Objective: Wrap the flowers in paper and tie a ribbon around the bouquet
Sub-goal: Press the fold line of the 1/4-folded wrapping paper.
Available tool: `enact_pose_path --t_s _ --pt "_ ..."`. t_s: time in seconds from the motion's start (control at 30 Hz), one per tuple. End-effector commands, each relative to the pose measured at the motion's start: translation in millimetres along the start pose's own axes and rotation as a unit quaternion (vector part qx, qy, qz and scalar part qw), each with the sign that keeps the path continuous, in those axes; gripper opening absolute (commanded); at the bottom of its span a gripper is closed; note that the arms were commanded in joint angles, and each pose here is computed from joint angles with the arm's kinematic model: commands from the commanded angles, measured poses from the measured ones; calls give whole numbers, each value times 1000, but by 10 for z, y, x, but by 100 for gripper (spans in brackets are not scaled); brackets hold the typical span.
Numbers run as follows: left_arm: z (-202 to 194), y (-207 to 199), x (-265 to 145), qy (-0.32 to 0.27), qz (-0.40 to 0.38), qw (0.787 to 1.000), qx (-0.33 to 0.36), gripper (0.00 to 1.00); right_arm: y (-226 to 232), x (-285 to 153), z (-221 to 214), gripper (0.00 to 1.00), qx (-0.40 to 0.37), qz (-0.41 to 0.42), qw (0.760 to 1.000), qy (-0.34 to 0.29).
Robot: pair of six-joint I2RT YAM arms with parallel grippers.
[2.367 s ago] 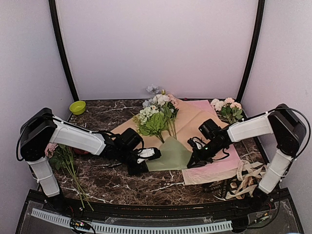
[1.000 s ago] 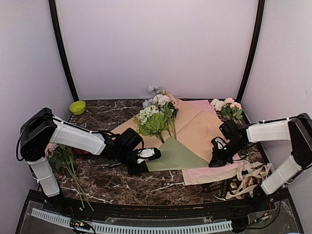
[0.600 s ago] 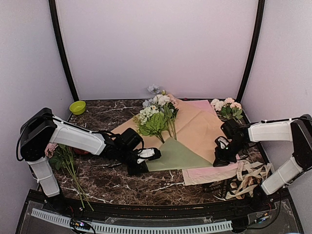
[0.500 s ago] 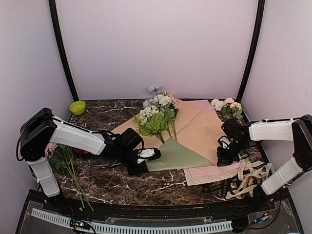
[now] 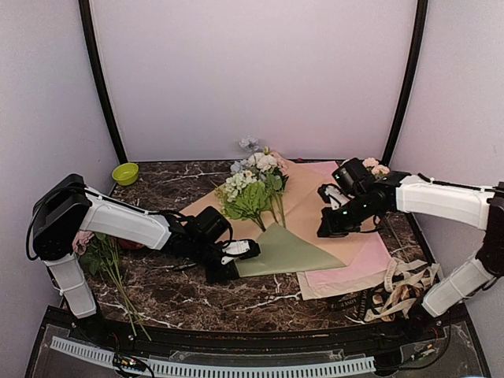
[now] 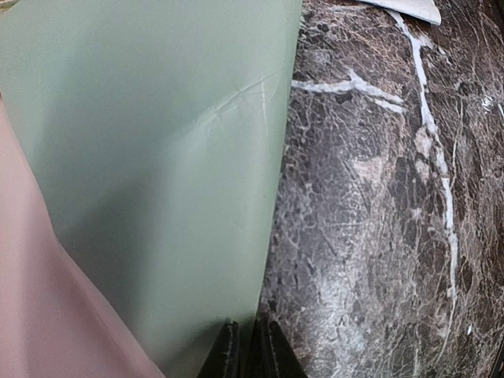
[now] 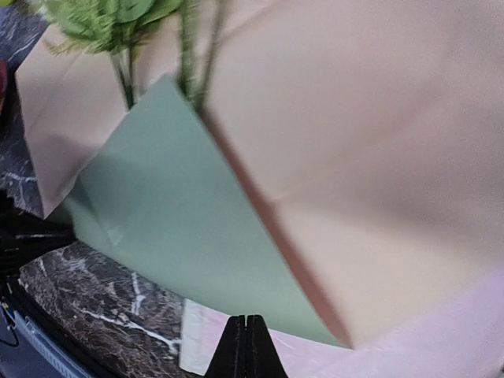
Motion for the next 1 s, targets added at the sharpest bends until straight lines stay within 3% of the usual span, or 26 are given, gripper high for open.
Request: enact_pose_path --t_s 0.0,0.17,0.33,0.57,0.67,0.87,0.97 --pt "-472 -75 53 92 -19 995 -17 11 828 459 20 0 -66 145 987 14" --pt "-376 -110 2 82 -28 996 -20 11 892 896 -212 0 -60 147 985 68" --pt "-79 -198 -154 19 -46 999 -15 12 775 1032 -467 0 -51 130 985 97" --pt "851 -351 -701 -124 -75 988 -46 11 759 1123 -579 0 -39 132 984 114" --pt "1099 -506 -855 -157 -103 982 -33 11 759 1111 -586 0 -38 130 984 117" --pt "957 -477 -207 -91 -67 993 -21 7 745 1098 -585 0 -27 125 985 116" --pt "1068 -415 -59 -108 -34 993 -12 6 770 1093 -574 0 -17 134 985 111"
Point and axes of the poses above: each gripper's point midway between its finger pads, its own x axis out along the fingers, its own y axis along the line the jaws close on, z = x × y, the point moved 2 cm from there along -x, back along the fingers, and after that the axes turned 15 degrees about -x, right-handed, at the moved point
